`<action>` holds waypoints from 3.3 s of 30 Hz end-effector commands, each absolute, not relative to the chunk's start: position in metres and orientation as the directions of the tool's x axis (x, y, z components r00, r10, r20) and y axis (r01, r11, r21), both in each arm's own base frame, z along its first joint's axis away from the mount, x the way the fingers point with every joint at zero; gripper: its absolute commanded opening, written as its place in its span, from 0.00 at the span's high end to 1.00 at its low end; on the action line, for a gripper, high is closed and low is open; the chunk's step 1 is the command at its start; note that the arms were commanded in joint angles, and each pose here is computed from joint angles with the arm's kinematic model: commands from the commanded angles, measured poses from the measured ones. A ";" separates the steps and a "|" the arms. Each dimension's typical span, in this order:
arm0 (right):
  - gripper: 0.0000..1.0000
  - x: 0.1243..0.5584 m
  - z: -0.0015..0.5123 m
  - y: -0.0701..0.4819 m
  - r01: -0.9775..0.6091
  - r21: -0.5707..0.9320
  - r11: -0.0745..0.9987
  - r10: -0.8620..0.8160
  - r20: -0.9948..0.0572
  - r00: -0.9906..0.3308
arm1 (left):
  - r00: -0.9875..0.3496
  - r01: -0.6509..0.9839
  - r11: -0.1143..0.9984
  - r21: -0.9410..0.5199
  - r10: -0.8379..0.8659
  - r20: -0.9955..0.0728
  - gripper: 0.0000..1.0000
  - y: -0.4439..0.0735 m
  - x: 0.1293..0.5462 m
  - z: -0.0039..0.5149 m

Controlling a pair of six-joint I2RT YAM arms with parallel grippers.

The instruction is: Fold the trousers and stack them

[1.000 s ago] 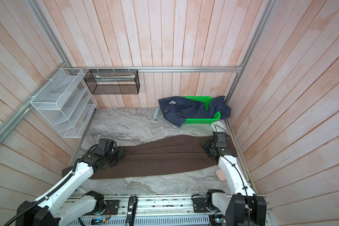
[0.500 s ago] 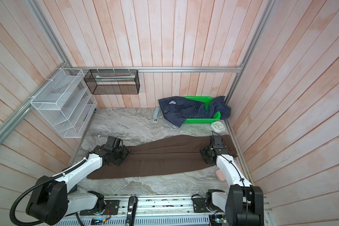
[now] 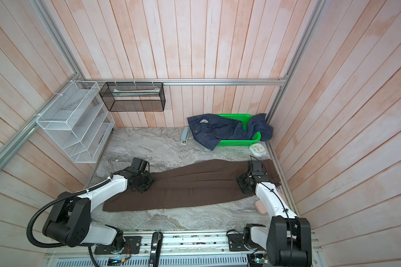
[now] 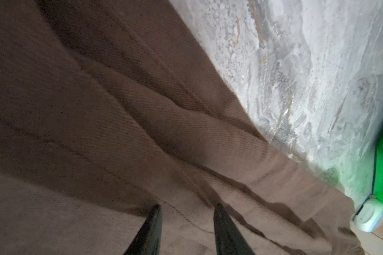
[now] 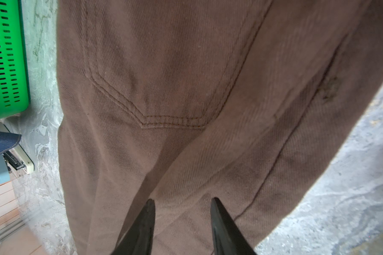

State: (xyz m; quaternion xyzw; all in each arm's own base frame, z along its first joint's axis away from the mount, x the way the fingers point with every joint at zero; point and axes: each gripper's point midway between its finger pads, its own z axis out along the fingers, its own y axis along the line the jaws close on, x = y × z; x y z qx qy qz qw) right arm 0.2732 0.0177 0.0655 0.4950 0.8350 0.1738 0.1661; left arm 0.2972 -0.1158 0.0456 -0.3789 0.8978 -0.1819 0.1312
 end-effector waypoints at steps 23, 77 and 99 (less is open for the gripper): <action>0.51 0.279 0.053 0.036 0.778 0.436 0.451 0.876 -0.050 -0.480 | -0.701 -0.664 0.641 -0.384 -0.712 0.023 0.35 -0.122 0.301 0.017; 0.71 0.286 0.045 0.046 0.852 0.346 0.392 0.896 0.065 -0.439 | -0.722 -0.635 0.662 -0.399 -0.692 0.000 0.70 -0.113 0.294 0.048; 1.00 0.274 0.079 0.046 0.810 0.413 0.416 0.885 0.023 -0.466 | -0.717 -0.595 0.656 -0.465 -0.695 -0.062 1.00 -0.110 0.294 0.086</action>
